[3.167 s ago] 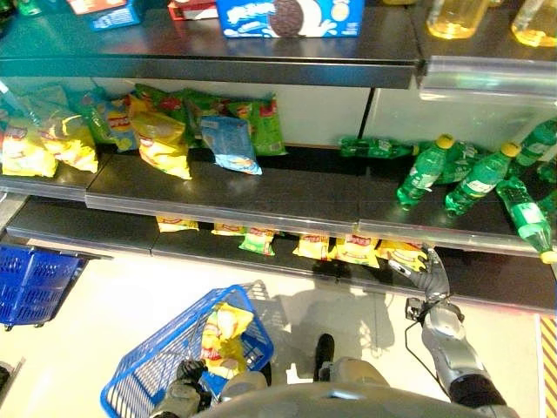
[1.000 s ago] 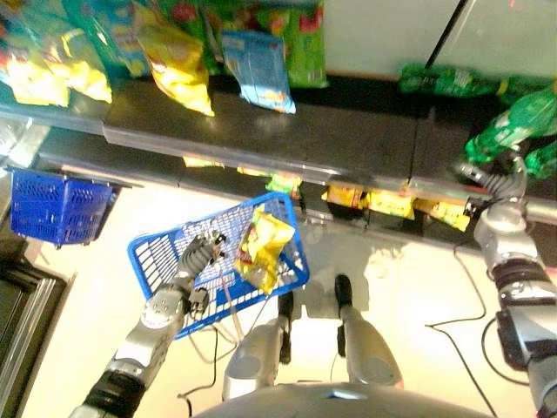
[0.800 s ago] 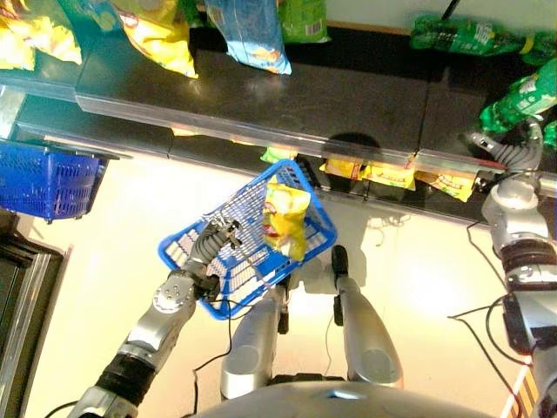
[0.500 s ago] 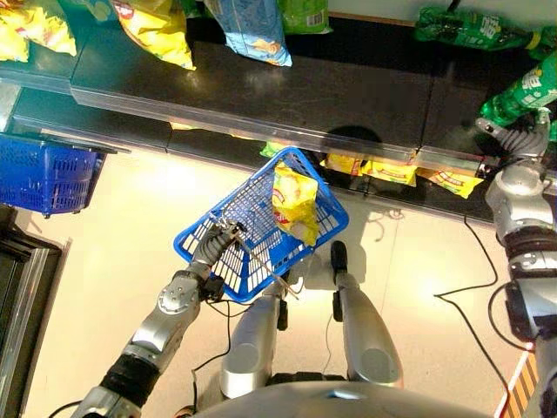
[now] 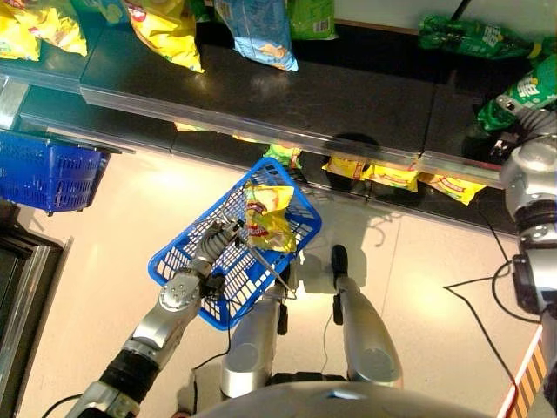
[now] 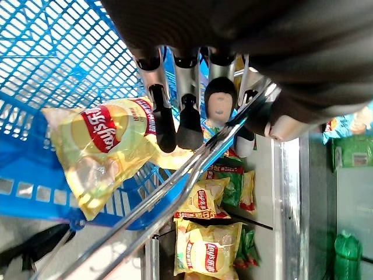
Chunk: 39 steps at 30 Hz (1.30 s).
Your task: Pick up the snacks into the basket
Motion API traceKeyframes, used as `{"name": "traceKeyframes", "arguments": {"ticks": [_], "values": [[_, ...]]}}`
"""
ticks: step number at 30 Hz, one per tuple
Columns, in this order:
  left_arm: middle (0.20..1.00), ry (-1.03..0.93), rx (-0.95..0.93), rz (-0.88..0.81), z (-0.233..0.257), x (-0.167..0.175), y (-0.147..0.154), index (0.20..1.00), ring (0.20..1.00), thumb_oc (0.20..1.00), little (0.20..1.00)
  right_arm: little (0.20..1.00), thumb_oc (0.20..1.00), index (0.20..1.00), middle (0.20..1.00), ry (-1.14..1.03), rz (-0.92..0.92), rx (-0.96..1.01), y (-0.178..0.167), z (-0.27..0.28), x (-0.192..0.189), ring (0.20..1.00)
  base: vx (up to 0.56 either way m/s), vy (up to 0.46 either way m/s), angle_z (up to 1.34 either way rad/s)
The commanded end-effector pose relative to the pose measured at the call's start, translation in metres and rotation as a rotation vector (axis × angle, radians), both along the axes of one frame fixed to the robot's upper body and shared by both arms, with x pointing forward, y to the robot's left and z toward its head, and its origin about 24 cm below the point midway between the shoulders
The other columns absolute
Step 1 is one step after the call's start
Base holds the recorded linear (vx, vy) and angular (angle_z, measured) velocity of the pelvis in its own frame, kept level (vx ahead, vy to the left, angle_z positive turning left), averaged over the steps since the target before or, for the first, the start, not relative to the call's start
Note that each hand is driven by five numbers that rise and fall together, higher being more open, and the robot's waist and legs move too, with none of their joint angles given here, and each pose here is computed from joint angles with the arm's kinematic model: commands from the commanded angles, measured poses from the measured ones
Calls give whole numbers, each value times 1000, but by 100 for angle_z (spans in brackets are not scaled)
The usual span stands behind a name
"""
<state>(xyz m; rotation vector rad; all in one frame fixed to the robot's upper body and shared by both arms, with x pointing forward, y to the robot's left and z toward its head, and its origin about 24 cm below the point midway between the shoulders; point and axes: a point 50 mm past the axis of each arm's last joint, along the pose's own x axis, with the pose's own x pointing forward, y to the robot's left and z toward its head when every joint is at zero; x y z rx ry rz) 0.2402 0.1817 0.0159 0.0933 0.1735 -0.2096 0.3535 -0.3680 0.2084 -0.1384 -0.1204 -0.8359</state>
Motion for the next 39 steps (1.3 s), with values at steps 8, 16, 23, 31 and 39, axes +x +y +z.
{"name": "traceKeyframes", "arguments": {"ticks": [8,16,23,31,39], "values": [[200,-207,-151,-125,42,-9,-22,200,200,200,200,200,200,200,200,-101,45,-15,-11,38,-4,200,-2,-40,10],[200,-202,-174,-137,42,-11,-24,200,200,200,200,200,200,200,200,-94,61,3,-15,31,-7,200,32,-32,14],[200,-192,-184,-132,40,-11,-25,200,200,200,200,200,200,200,200,-122,77,60,-15,26,-6,200,6,-4,7],[200,-194,-268,-46,39,-5,-21,200,200,200,200,200,200,200,200,-310,220,166,14,5,-5,200,27,4,13],[200,-309,-370,150,58,6,8,200,200,200,200,200,200,200,200,-413,557,48,90,-42,-53,200,49,-40,11]]}}
